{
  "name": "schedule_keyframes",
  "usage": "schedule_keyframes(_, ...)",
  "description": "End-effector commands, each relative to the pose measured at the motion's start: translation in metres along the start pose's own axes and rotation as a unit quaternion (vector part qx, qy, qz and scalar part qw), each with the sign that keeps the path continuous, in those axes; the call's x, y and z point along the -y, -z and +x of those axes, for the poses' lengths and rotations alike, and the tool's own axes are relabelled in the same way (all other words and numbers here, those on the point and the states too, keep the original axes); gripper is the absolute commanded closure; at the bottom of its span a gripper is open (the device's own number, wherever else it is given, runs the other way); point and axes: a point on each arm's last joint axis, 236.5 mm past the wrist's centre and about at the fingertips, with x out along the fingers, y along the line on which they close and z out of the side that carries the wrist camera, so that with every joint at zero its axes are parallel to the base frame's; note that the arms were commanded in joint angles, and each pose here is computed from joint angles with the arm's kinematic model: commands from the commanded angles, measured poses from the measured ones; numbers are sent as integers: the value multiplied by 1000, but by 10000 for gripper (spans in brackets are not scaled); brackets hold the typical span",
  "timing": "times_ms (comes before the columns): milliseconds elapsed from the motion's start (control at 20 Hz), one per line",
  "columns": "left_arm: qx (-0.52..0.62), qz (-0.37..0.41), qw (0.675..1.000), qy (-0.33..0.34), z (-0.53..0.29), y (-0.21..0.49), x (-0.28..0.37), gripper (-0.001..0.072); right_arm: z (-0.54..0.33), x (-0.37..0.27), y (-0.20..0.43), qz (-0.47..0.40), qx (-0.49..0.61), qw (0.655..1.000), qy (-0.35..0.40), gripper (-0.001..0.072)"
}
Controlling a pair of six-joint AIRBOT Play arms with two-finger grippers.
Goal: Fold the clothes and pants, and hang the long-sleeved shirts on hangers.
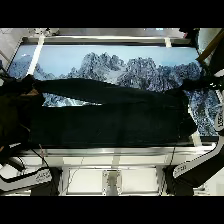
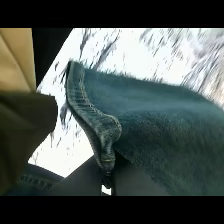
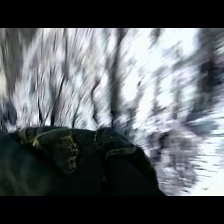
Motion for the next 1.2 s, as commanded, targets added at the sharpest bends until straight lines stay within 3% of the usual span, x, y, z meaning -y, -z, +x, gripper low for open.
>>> schedule_keyframes(0,44,33,998,13,-16,-18,16,683,-59,22,-31,34,62,997,35,676)
schedule_keyframes(150,50,120,991,23,-20,-14,37,683,-67,40,-31,71,73,993,52,676)
schedule_keyframes(300,-14,172,985,-22,7,26,18,683,-56,53,-37,106,98,987,74,676)
schedule_keyframes(500,-114,173,976,-64,42,99,-22,683,-32,61,-33,156,94,981,69,675)
schedule_keyframes(550,-132,169,974,-67,47,113,-28,682,-26,60,-30,156,86,982,66,657)
schedule_keyframes(600,-153,162,973,-66,50,126,-31,675,-22,59,-27,157,78,983,64,485)
schedule_keyframes(650,-174,149,972,-59,50,137,-30,448,-21,57,-25,156,73,983,62,243)
schedule_keyframes(700,-184,135,972,-48,50,142,-24,132,-24,55,-25,154,71,984,60,194)
schedule_keyframes(750,-179,119,976,-30,48,140,-13,35,-28,51,-26,151,69,984,59,195)
schedule_keyframes(900,-91,90,991,33,26,83,37,35,-59,38,-39,127,71,988,57,196)
schedule_keyframes(1050,75,89,991,60,-16,-8,67,35,-89,25,-53,102,79,990,57,197)
schedule_keyframes(1150,121,-2,991,58,-23,-38,51,52,-96,18,-56,96,80,991,50,197)
